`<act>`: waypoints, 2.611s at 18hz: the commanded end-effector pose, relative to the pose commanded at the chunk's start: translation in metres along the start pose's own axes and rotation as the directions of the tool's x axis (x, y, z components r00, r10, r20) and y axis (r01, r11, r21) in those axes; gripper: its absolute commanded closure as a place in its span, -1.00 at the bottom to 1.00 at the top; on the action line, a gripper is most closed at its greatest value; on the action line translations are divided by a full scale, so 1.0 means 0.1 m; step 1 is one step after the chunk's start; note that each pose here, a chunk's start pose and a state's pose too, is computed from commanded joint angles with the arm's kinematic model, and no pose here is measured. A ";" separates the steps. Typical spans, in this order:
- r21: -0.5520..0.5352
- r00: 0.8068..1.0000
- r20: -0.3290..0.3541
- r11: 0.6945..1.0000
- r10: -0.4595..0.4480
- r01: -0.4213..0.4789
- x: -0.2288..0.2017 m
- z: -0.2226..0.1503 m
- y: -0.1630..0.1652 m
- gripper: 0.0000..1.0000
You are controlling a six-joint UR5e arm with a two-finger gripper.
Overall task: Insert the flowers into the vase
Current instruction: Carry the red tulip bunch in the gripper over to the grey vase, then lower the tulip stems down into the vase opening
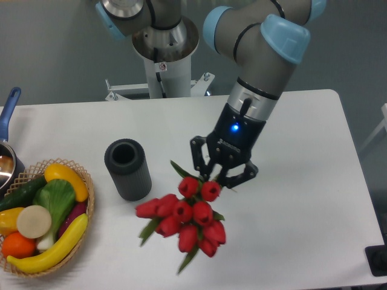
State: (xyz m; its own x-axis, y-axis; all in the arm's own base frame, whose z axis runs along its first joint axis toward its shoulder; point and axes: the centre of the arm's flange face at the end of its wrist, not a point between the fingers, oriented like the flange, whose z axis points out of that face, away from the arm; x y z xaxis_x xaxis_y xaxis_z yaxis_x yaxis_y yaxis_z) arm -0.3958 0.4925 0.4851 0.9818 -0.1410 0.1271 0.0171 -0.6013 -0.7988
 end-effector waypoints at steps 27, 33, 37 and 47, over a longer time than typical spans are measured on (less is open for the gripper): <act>0.326 0.968 -0.241 0.945 0.076 0.007 1.38 -0.14 0.49 1.00; 0.321 0.963 -0.247 0.947 0.110 -0.026 1.40 0.05 0.81 1.00; 0.321 0.963 -0.248 0.947 0.108 -0.024 1.38 0.07 0.83 1.00; 0.308 0.959 -0.256 0.951 0.124 -0.041 1.22 0.31 1.07 1.00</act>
State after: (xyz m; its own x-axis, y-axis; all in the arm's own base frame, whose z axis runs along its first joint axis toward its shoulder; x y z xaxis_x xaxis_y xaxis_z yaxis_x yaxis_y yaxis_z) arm -0.2685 0.4350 0.3970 0.8950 -0.4109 0.1735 0.0346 -0.3239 -0.9455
